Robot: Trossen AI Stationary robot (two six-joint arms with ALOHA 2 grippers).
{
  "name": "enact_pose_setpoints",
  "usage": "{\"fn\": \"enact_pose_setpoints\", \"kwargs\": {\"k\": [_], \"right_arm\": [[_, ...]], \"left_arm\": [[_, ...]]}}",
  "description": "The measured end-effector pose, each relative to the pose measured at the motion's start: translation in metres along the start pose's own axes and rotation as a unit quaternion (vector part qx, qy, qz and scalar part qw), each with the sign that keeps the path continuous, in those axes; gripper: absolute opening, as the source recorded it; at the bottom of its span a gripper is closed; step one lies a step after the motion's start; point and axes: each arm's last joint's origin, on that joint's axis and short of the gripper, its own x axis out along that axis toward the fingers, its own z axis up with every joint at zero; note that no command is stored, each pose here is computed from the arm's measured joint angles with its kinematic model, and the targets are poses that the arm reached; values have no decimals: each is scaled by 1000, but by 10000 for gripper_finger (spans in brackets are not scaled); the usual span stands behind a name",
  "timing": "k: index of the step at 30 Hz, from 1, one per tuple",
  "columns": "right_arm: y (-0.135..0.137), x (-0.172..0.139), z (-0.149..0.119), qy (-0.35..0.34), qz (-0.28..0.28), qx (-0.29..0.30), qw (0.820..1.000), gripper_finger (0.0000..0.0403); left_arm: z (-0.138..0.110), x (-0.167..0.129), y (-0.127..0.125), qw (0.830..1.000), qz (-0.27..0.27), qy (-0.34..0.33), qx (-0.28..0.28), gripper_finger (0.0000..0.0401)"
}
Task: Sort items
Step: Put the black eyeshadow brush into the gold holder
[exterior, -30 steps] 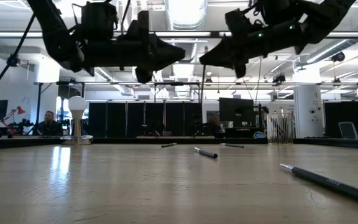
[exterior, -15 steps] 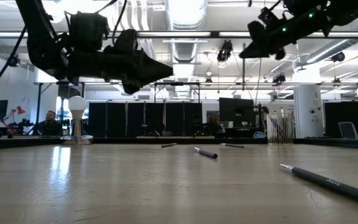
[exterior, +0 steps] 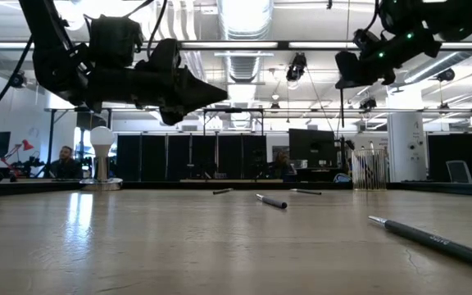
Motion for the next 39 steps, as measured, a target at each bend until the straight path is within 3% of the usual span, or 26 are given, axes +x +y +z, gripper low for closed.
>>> {"fn": "enact_pose_setpoints", "kwargs": {"k": [12,28,39], "right_arm": [[-25,8,-8,23,-57,12,998,13],[-31,26,-64,105,-81,36,990,15],[-31,22,-75,170,-103,48,979,72]], "left_arm": [[-4,-3,1,1000,2,8,0,0],[-2,-1,1,1000,-1,4,11,0],[-2,-1,2,1000,14,4,-10,0]]}}
